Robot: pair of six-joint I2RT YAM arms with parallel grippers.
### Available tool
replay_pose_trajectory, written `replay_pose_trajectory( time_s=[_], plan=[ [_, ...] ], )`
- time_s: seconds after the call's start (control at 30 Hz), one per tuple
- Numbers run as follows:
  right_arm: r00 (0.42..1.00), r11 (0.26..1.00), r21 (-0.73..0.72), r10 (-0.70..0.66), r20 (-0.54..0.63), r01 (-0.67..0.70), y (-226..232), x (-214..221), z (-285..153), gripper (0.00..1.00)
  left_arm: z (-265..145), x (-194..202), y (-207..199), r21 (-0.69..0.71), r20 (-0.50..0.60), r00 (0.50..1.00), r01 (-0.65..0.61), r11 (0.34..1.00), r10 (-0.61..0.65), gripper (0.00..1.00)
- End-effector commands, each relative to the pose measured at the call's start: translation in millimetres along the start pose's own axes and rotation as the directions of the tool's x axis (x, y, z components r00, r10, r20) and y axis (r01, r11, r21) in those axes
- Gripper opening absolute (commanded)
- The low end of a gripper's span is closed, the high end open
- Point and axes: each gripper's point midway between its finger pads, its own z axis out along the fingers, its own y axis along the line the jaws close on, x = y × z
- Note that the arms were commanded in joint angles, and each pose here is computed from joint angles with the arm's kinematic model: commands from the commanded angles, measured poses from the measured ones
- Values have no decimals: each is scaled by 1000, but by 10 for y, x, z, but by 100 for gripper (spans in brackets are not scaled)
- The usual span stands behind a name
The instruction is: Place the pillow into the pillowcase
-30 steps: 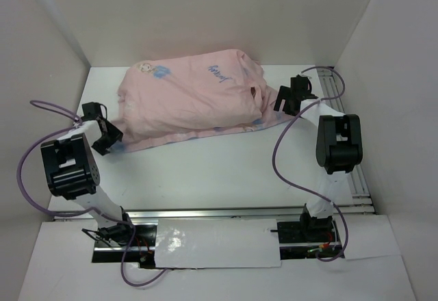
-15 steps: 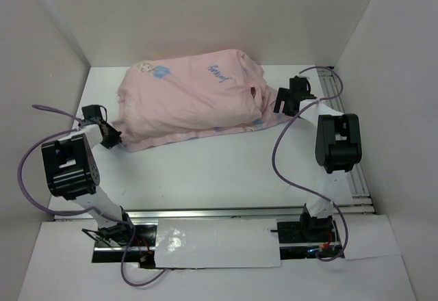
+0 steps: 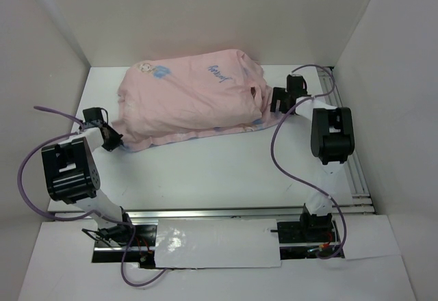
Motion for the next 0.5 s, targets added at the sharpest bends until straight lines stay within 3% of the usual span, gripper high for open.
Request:
replay_pose_trajectory(
  time_s=[0.0,0.1,0.2,0.23,0.27,0.33,0.47],
  plan=[
    [1000,999,-42,4,-9,-4,85,15,89,100,-7,139,102,-26,-38,998,-46,999,45,0],
    [999,1000,-10,-6,-33,5,55,145,124,91,-2,116,88,-21,-28,999,-46,999,45,0],
    [999,1000,5,-24,-38,24,64,170,116,69,-43,96,51,-1,-15,999,-46,999,46,0],
    [999,1000,5,-24,-38,24,64,170,116,69,-44,96,52,-1,-15,999,-46,999,46,0],
    [998,999,1,-32,-52,33,103,211,104,62,-70,81,26,13,-11,998,-55,998,55,0],
    [998,1000,3,-22,-54,23,148,241,72,2,-112,54,8,23,8,998,-55,998,55,0],
    [1000,1000,24,-15,11,15,191,164,-67,0,-259,-55,-82,23,56,997,-63,998,61,0]
  ],
)
